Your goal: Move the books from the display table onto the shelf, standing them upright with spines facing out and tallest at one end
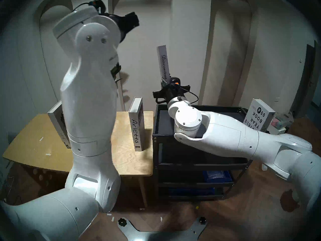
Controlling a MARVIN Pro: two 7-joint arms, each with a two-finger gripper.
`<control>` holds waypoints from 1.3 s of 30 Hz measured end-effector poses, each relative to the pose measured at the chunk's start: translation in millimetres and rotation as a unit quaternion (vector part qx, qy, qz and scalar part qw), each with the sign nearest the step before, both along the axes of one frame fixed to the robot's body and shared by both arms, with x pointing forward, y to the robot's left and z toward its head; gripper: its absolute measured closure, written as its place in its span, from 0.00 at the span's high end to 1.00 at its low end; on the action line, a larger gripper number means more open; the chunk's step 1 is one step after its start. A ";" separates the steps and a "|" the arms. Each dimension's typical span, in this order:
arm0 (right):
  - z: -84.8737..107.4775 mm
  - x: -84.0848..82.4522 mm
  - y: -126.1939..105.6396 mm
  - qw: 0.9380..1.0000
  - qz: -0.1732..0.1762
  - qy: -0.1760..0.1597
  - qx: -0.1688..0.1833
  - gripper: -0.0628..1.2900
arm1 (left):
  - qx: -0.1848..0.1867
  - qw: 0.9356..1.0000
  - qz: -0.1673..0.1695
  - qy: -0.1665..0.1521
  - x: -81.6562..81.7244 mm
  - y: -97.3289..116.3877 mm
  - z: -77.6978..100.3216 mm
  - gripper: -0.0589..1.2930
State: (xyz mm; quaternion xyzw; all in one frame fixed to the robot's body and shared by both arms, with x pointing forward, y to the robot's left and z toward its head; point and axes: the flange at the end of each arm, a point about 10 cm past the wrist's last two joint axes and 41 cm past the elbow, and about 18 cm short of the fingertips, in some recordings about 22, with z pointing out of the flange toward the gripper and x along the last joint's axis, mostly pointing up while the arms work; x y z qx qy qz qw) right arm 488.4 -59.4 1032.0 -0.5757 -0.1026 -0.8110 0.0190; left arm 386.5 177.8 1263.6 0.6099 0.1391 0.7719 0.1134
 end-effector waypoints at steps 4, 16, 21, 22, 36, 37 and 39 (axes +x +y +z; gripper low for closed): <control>1.0 9.3 -16.6 1.000 -0.016 -0.004 -0.003 0.23 | -0.015 1.000 0.003 -0.014 -6.7 18.1 6.9 0.96; 12.4 37.5 -99.8 0.996 -0.087 -0.023 -0.007 0.23 | -0.051 0.996 0.048 -0.059 -37.0 96.5 14.8 0.96; 17.9 41.1 -129.6 0.994 -0.103 -0.026 0.005 0.23 | -0.063 0.993 0.078 -0.057 -43.1 126.6 6.5 0.96; 19.5 41.3 -137.9 0.994 -0.107 -0.027 0.009 0.23 | -0.065 0.992 0.089 -0.054 -44.3 135.9 2.8 0.96; 22.1 32.9 -190.8 0.993 -0.109 -0.021 0.037 0.23 | -0.097 0.969 0.223 0.049 -35.4 234.4 -66.9 0.96; 20.7 32.0 -193.3 0.993 -0.108 -0.018 0.037 0.23 | -0.099 0.967 0.230 0.057 -34.8 239.4 -72.2 0.96; 16.7 29.6 -199.9 0.994 -0.105 -0.011 0.038 0.23 | -0.103 0.961 0.245 0.077 -33.3 251.9 -86.2 0.96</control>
